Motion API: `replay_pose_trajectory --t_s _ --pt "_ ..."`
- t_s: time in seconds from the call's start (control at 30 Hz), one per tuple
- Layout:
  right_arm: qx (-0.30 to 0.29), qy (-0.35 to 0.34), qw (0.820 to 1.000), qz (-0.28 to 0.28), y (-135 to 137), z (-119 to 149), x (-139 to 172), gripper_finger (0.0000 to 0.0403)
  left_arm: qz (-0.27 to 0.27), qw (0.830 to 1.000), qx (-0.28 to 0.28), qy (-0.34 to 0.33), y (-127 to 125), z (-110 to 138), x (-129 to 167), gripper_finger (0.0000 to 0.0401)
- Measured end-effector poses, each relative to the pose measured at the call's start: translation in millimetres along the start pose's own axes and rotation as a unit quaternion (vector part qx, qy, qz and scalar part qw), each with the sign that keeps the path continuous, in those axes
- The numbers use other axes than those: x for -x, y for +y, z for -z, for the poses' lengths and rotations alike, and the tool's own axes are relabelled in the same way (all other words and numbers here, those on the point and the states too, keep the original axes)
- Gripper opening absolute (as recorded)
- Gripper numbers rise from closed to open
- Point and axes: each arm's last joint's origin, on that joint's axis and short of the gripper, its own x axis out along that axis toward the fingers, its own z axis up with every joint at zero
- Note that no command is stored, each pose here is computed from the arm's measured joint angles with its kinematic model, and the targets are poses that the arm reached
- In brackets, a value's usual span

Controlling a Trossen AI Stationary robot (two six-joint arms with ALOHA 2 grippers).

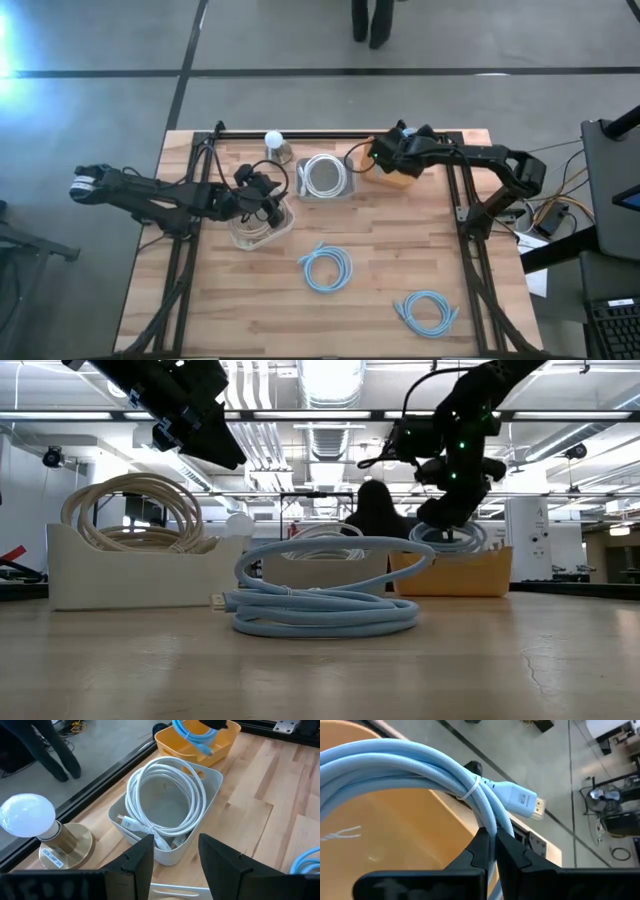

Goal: Sort HDMI cables
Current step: Put the top right blue HDMI cable into the yellow bin

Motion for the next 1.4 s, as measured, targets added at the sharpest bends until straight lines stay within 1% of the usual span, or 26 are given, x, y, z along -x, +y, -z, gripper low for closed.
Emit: replay_pose_trajectory --t_s 0.17,0.3,0.5,0.6,0.67,0.73,0.87,1.0,1.1,1.23,1.4 --pt "0.004 -0.011 1.000 0.009 -1 -4 2 0.0013 -0.008 1.000 -0.011 -0.003 0 0 0 0.0161" --pt "-0.027 -0.026 0.999 0.011 -5 -12 7 0.0013 -0.008 1.000 -0.011 -0.003 0 0 0 0.0161" --pt "-0.036 -0.031 0.999 0.009 -6 -16 9 0.0013 -0.008 1.000 -0.011 -0.003 1 0 0 0.0161" --pt "-0.039 -0.023 0.999 0.008 -5 -12 6 0.0013 -0.008 1.000 -0.011 -0.003 1 0 0 0.0161" --pt "-0.045 -0.010 0.999 -0.007 -2 -7 2 0.0013 -0.008 1.000 -0.011 -0.003 0 0 0 0.0161" --pt "-0.038 0.002 0.999 -0.018 2 -2 -1 0.0013 -0.008 1.000 -0.011 -0.003 0 0 0 0.0161" --pt "-0.036 0.006 0.999 -0.018 8 8 -9 0.0014 -0.008 1.000 -0.011 -0.003 0 0 0 0.0161" --pt "-0.044 0.003 0.999 -0.028 15 17 -17 0.0031 -0.009 1.000 -0.011 -0.003 1 0 0 0.0161" --pt "-0.032 0.007 0.999 -0.034 16 20 -21 0.0052 -0.009 1.000 -0.011 -0.003 1 0 0 0.0161" --pt "-0.024 0.008 0.999 -0.033 15 19 -21 0.0080 -0.009 1.000 -0.011 -0.003 1 0 0 0.0161" --pt "-0.027 0.000 0.999 -0.040 13 9 -16 0.0107 -0.009 1.000 -0.011 -0.003 1 0 0 0.0161"
